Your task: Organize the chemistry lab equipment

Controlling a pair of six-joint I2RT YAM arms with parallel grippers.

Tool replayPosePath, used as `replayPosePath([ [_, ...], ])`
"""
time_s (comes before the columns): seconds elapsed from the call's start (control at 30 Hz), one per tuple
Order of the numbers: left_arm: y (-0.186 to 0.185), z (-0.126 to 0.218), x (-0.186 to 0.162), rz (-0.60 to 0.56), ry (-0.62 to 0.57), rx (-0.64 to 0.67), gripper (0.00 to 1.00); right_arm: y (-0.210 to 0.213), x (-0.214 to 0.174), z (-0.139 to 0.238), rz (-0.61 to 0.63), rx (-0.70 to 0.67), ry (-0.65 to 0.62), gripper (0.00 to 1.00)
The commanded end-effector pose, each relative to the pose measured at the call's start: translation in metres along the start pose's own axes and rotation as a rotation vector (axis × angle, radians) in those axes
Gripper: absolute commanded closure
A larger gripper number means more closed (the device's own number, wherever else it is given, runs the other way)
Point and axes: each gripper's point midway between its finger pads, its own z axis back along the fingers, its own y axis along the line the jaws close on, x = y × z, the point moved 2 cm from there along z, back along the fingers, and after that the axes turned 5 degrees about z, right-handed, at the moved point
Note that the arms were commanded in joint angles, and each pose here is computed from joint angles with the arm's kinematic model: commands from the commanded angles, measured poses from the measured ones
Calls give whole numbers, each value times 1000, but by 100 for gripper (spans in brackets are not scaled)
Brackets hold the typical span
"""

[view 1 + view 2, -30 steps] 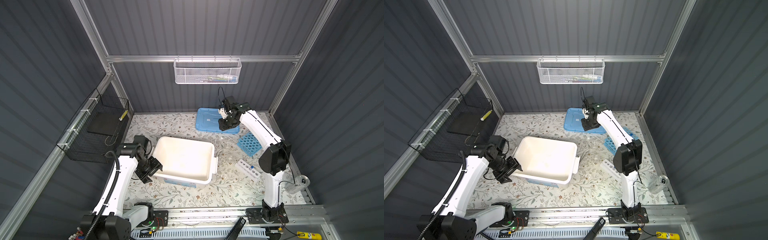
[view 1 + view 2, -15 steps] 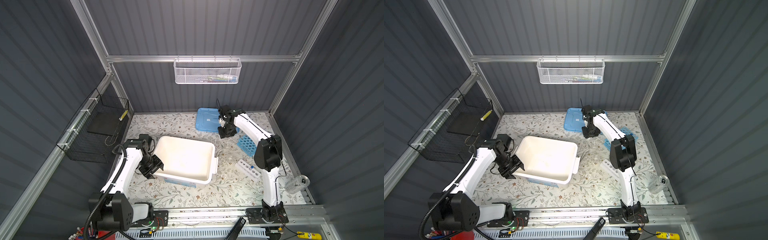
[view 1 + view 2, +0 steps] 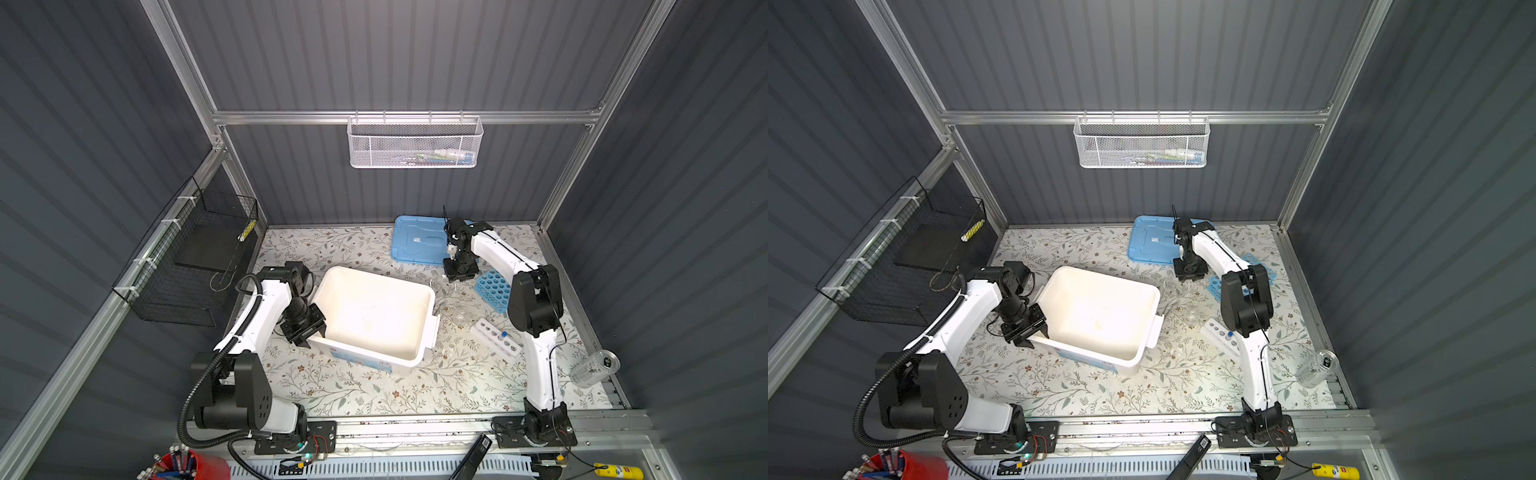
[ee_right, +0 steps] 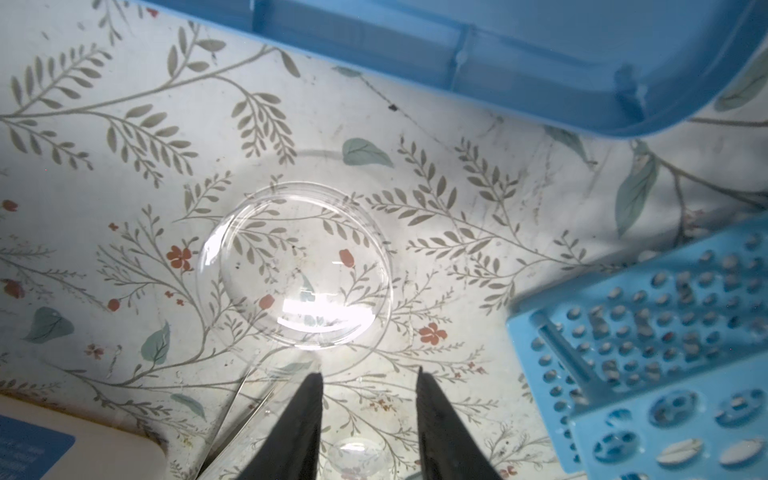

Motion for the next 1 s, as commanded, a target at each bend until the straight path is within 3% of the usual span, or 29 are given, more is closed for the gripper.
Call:
replayPosePath([
  [0.0,-2,2,5,-37,11,12,57,-5,-3,-14,-13,-14,30,61],
  [0.97,-15,13,38,-196,6,48,65,-6,2,-57,-50,20,93,73],
])
